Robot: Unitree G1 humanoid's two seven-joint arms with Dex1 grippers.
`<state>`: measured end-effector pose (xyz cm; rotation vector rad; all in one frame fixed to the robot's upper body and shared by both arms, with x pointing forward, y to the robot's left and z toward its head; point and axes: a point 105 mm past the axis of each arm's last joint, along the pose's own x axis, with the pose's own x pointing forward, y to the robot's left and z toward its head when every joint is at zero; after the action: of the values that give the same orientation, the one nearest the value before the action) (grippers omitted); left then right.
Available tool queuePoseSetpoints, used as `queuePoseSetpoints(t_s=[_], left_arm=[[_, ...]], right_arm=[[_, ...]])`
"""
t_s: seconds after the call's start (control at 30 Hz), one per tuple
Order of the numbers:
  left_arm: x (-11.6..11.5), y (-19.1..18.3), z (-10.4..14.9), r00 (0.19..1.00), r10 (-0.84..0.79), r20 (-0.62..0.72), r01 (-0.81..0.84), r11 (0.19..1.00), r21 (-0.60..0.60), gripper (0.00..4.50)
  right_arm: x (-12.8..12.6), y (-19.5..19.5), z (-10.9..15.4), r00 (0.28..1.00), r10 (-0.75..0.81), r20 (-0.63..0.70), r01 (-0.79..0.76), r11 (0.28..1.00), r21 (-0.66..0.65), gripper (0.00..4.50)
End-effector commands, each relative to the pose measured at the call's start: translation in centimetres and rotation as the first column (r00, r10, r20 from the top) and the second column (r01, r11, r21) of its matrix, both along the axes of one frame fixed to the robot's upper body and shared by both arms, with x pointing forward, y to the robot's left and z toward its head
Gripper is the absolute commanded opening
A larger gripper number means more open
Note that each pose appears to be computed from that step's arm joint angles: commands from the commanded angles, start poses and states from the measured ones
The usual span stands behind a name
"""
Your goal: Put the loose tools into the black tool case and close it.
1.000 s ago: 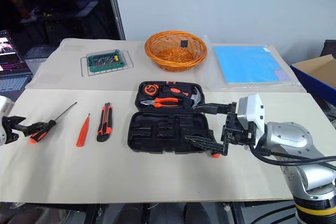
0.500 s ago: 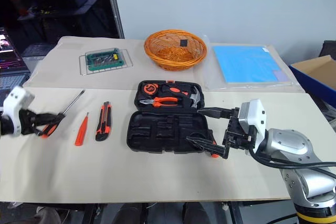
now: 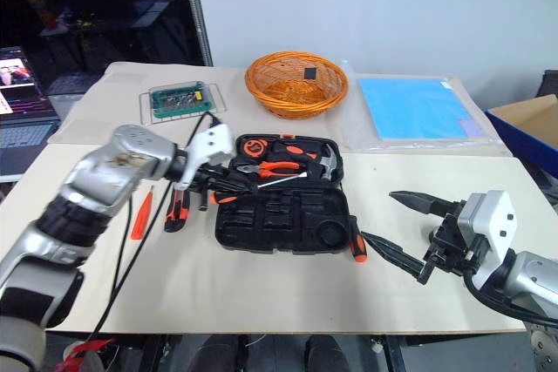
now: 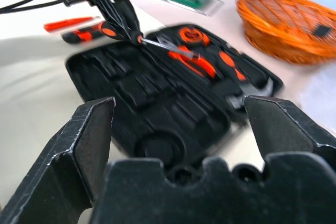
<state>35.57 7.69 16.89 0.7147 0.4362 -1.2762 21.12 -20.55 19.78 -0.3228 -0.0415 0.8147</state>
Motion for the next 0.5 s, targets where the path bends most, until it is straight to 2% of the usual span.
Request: queuePoseSetpoints(t_s=[0.03, 0.27, 0.5], left_arm=[[1.0, -0.6, 0.0, 0.998, -0.038, 0.059, 0.033, 0.996, 0.084, 0.68], [3.3, -1.5, -1.8, 0.989, -0.078, 0.129, 0.051, 0.979, 0.198, 0.68], [3.9, -1.5, -2.4, 0.975, -0.145, 0.169, 0.096, 0.959, 0.268, 0.68]], right_arm=[[-0.7, 0.0, 1.2, 0.999, -0.006, 0.051, 0.007, 1.0, -0.013, 4.5], [-1.1, -0.2, 1.1, 0.999, -0.021, 0.039, 0.022, 1.0, -0.02, 4.5], [-1.0, 0.3, 1.4, 0.999, -0.017, 0.045, 0.018, 1.0, -0.02, 4.5]])
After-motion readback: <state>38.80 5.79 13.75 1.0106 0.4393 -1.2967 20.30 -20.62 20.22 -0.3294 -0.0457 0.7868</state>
